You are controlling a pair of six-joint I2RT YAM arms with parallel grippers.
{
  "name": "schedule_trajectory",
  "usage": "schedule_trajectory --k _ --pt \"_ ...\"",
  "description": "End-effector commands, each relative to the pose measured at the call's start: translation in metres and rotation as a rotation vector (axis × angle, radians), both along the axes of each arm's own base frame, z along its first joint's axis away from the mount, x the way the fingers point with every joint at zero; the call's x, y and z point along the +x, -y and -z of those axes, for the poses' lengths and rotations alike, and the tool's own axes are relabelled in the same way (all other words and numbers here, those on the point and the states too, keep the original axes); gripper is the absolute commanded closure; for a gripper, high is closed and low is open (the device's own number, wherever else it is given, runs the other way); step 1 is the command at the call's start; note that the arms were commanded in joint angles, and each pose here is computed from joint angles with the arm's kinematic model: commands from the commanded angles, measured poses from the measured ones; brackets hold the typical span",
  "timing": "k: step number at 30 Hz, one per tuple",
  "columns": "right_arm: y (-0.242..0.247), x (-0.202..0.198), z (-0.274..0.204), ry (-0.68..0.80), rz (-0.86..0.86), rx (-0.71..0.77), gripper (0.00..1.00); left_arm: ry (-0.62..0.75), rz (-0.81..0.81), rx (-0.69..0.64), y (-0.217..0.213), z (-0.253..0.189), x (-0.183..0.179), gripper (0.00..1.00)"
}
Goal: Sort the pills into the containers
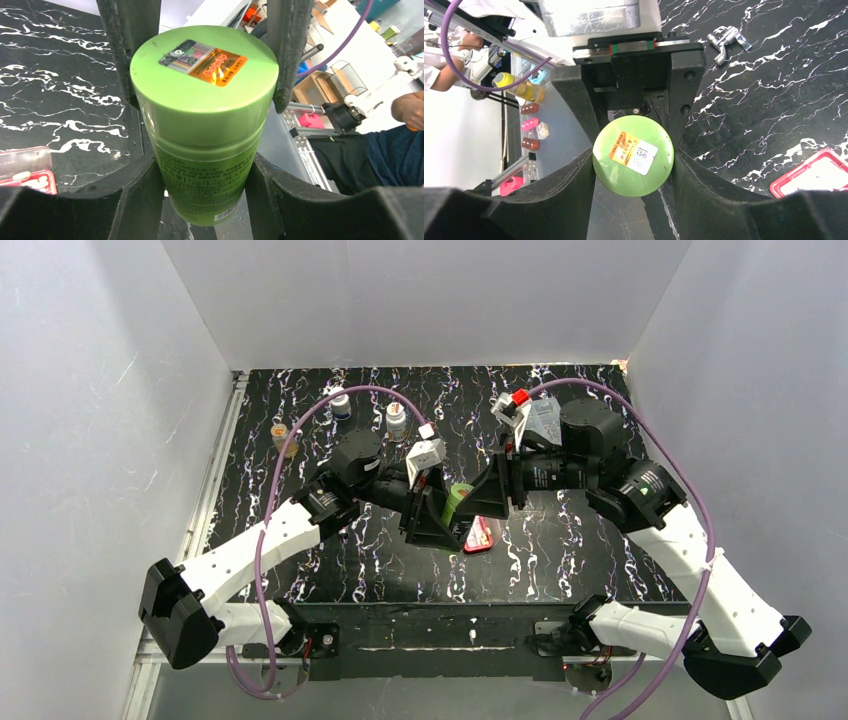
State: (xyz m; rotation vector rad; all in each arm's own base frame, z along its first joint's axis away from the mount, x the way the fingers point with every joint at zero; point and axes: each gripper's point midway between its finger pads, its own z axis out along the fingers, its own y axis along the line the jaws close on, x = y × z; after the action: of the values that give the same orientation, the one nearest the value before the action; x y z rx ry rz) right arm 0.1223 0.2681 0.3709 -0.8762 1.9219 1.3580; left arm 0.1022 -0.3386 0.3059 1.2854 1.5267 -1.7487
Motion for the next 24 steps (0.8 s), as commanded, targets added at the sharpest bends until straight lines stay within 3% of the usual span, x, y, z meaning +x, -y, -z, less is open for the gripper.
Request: schedule_trajectory --k 1,9,16,18,21,24 --pt "-0.001 0.009 -0.012 -0.027 0.068 0.006 0.65 0.087 -0.167 0.036 0.006 -0.001 0.031 1.0" --pt "0.009 0.041 0.009 -0.106 0.304 -0.128 0.72 0.167 -0.512 0.178 0.002 0.015 0.094 1.0" --pt "0.017 0.054 0.023 -0.118 0.422 -0.184 0.72 0.193 -0.597 0.228 -0.005 0.023 0.108 1.0" --pt "0.014 0.052 0.023 -0.121 0.407 -0.176 0.61 0.187 -0.536 0.217 -0.002 0.023 0.098 1.0" --pt "0.011 0.052 0.021 -0.106 0.394 -0.15 0.31 0.172 -0.417 0.188 0.003 0.02 0.078 1.0" --pt "0.011 0.053 0.016 -0.086 0.39 -0.146 0.23 0.158 -0.328 0.161 0.003 0.018 0.062 1.0"
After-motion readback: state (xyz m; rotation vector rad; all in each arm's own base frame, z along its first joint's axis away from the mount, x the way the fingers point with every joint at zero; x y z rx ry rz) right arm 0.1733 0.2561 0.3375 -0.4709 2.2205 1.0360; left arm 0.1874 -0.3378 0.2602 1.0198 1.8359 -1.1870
